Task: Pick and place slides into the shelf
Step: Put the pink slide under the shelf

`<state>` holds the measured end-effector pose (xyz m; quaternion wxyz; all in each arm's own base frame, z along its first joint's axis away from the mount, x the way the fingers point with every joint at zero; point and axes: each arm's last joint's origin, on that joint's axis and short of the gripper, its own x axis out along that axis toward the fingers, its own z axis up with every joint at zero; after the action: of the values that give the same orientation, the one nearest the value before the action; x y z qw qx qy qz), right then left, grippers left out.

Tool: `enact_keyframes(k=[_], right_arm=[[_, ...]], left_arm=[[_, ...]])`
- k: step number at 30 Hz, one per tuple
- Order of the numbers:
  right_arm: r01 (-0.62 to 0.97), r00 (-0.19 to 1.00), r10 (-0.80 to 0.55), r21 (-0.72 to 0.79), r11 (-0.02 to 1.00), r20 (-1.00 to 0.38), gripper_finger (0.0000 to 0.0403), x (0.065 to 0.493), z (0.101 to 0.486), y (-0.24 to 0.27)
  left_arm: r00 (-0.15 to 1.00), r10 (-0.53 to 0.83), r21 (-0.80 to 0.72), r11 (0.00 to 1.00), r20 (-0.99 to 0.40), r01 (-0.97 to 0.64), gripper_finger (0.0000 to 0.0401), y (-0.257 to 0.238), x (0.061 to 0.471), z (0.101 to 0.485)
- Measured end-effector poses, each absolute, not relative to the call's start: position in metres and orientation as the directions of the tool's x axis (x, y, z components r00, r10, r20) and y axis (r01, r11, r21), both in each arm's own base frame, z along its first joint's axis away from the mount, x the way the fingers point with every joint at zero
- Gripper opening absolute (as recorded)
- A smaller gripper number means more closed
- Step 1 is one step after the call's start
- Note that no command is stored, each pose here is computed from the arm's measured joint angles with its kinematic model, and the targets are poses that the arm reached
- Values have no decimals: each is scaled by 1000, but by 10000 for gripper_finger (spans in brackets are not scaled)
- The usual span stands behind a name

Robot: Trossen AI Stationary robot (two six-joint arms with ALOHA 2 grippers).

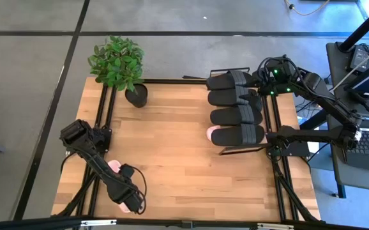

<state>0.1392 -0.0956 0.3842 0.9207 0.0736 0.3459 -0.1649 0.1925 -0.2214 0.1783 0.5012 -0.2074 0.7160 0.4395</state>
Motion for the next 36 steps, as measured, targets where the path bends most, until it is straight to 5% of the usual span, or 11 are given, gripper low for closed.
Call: enact_keyframes(k=[15,23,36], right_arm=[[355,696,-245,27,935,-675,275,138,383,-95],[356,680,-233,35,934,-695,275,137,381,-94],[358,679,-233,37,933,-696,275,137,381,-94]], left_arm=[[-352,183,395,505,-918,-768,115,-220,196,176],[-389,162,416,495,-907,-763,13,-218,196,177],[-338,306,455,565,-890,-688,4,-193,221,198]])
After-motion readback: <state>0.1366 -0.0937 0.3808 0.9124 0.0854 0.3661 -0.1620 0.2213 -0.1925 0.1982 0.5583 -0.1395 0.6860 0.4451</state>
